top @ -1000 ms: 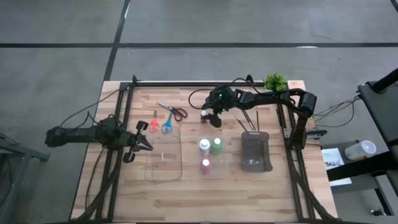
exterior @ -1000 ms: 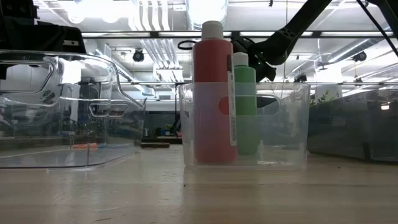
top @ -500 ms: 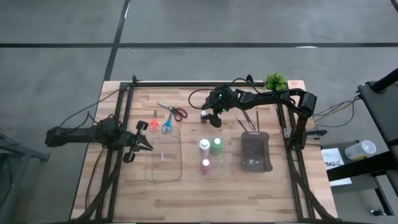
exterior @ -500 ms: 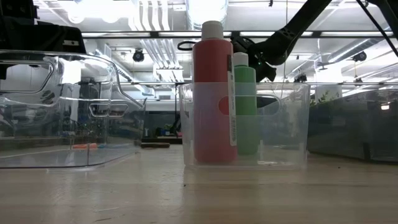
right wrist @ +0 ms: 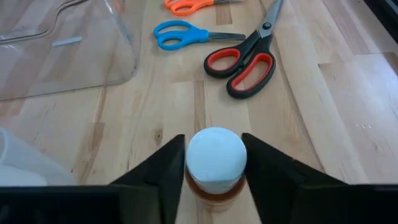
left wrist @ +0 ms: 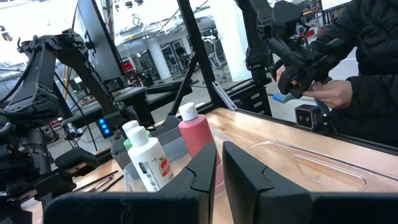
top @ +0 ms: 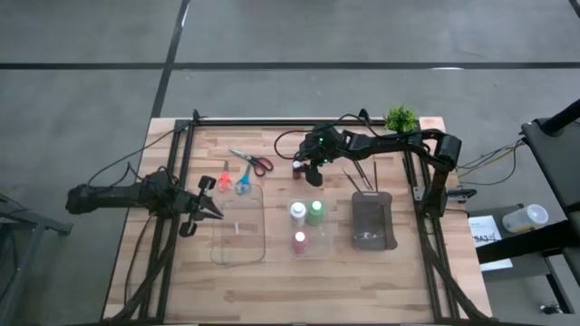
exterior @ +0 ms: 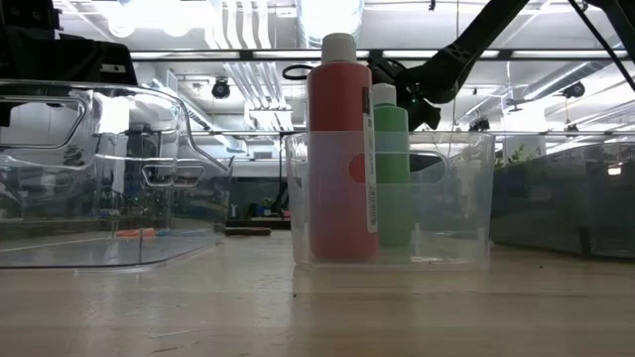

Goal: Pick & Place Paint Supplies
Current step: Put the small red bottle into the white transparent bin

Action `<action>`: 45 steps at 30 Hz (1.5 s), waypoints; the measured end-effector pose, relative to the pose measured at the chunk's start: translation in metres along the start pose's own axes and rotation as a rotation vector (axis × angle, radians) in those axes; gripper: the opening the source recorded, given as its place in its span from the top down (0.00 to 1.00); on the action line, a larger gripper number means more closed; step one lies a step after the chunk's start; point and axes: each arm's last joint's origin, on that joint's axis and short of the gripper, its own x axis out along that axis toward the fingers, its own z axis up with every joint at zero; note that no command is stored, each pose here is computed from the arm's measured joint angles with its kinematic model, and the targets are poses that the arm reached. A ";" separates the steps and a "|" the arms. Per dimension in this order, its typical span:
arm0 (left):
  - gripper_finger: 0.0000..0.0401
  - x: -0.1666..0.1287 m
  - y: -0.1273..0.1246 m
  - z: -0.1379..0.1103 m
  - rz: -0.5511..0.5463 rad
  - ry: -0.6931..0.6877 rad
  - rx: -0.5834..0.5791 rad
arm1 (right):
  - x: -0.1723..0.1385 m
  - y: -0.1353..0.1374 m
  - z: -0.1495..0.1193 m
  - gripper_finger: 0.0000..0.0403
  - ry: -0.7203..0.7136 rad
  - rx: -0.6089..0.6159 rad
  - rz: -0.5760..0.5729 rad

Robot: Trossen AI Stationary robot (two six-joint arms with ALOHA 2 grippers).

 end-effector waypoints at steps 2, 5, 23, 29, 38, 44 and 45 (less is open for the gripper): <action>0.91 0.000 0.000 0.000 0.000 0.000 0.000 | 0.000 0.000 0.000 0.69 -0.001 -0.002 0.000; 0.91 0.000 0.000 0.000 0.000 0.000 0.000 | 0.000 0.000 0.000 0.72 -0.002 -0.003 0.003; 0.91 0.000 0.000 0.000 0.000 0.000 0.000 | 0.001 0.004 0.001 0.70 -0.003 -0.001 0.021; 0.91 0.000 0.000 0.000 0.000 0.000 0.000 | -0.012 0.007 0.014 0.70 -0.055 -0.027 0.009; 0.91 0.000 0.000 0.000 0.000 0.000 0.000 | -0.052 0.017 0.044 0.69 -0.174 -0.083 -0.067; 0.91 0.000 0.000 0.000 0.000 0.000 0.000 | -0.097 0.034 0.068 0.69 -0.283 -0.125 -0.107; 0.91 0.000 0.000 0.000 0.000 0.000 0.000 | -0.104 0.039 0.070 0.69 -0.289 -0.131 -0.103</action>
